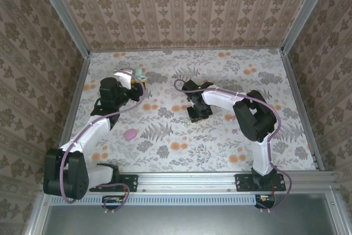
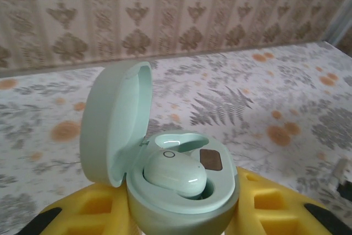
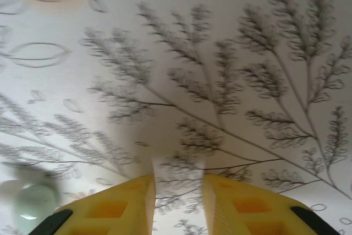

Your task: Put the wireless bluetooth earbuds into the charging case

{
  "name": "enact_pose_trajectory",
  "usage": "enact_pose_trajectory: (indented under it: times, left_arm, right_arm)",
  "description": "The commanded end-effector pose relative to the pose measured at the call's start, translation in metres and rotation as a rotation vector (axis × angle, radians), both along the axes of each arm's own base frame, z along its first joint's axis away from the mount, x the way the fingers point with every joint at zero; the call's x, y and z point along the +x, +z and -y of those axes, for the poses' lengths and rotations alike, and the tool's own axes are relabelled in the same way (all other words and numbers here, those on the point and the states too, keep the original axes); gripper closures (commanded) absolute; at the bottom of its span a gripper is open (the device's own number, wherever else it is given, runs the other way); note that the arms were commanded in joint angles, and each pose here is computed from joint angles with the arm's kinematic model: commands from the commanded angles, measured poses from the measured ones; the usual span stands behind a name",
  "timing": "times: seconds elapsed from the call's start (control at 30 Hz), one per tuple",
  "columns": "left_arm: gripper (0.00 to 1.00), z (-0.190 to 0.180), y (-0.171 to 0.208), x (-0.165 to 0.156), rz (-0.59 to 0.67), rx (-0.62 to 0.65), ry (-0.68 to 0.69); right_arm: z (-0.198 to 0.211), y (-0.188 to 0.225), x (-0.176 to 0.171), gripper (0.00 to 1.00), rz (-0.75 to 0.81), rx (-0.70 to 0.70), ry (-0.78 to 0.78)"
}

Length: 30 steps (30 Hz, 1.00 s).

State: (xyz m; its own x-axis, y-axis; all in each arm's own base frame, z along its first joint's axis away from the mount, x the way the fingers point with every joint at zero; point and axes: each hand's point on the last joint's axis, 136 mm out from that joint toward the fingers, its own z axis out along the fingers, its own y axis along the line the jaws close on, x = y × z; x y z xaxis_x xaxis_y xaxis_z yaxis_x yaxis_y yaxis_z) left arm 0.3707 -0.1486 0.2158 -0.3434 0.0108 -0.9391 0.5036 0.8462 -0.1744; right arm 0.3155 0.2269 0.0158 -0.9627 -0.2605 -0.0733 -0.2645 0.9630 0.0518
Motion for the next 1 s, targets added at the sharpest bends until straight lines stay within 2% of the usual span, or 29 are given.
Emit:
enact_pose_trajectory:
  times: [0.0,0.17,0.27,0.53,0.73,0.97]
  left_arm:
    - [0.77,0.011,0.032,0.008,0.082,-0.044,-0.012]
    - [0.77,0.010,0.032,0.010,0.087,-0.028,-0.002]
    - [0.77,0.009,0.034,0.009,0.089,-0.013,0.000]
    - [0.77,0.007,0.034,0.008,0.091,-0.013,0.009]
    - [0.77,0.005,0.034,0.008,0.094,-0.008,0.013]
    - [0.78,0.007,0.037,0.009,0.098,-0.009,0.007]
  right_arm:
    - [-0.006,0.013,-0.005,0.67,0.006,0.049,0.036]
    - [-0.043,0.026,-0.002,0.63,0.020,0.223,0.058]
    - [-0.060,0.027,-0.006,0.62,0.016,0.248,0.128]
    - [-0.054,0.013,-0.017,0.63,-0.031,0.164,0.135]
    - [-0.059,0.010,-0.025,0.64,-0.058,0.209,0.121]
    - [-0.050,0.000,-0.027,0.66,-0.072,0.154,0.118]
